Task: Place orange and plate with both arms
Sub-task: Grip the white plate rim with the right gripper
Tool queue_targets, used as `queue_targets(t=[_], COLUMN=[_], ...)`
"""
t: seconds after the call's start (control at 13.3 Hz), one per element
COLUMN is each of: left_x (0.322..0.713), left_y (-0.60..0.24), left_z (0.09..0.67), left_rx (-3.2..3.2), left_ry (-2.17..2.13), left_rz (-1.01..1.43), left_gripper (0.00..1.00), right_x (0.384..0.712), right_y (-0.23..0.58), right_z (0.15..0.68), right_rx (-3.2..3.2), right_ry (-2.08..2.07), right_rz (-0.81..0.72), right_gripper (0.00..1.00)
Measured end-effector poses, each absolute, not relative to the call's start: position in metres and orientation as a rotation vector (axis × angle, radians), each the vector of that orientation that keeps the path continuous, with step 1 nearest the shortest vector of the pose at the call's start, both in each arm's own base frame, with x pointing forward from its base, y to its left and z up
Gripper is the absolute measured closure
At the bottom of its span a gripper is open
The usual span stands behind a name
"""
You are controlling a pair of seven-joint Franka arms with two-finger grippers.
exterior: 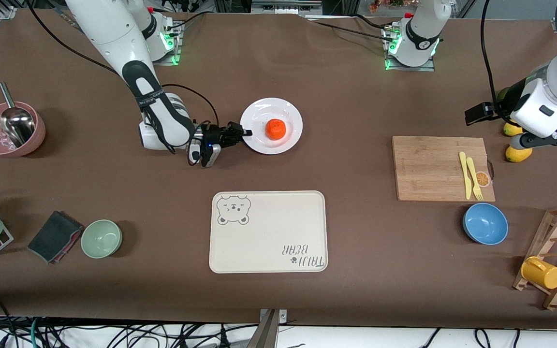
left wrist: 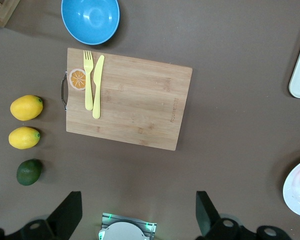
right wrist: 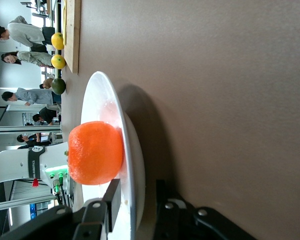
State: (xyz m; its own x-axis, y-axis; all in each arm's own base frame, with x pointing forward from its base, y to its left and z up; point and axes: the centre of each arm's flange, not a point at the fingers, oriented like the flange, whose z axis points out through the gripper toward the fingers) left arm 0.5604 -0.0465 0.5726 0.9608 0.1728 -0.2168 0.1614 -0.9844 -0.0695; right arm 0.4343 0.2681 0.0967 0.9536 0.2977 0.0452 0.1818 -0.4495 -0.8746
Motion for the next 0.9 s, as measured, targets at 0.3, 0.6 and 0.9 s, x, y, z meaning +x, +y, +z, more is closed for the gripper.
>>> queue_targets(t=[0.3,0.6,0.9], left_x=[0.5601,0.5599,0.5598], left_y=[-0.0465,-0.0465,-0.0457], left_z=[0.5716,0.5710,0.5707], left_rx=[-3.059,-3.058,-3.058], left_ry=[-0.261,-0.261,-0.263], left_rz=[0.350,0.353,0.356], left_gripper=[0.00,0.00,0.00], right_x=[0.4334,0.4328,0.4328], right_y=[0.2692,0.2702,0.2707], right_z=[0.0961,0.0961,0.0961], right_rx=[-2.053,-2.052,-2.049], right_ry=[-0.343,-0.352,-0.367], right_rz=[0.139,0.136,0.127], right_gripper=[0.75,0.94,0.96])
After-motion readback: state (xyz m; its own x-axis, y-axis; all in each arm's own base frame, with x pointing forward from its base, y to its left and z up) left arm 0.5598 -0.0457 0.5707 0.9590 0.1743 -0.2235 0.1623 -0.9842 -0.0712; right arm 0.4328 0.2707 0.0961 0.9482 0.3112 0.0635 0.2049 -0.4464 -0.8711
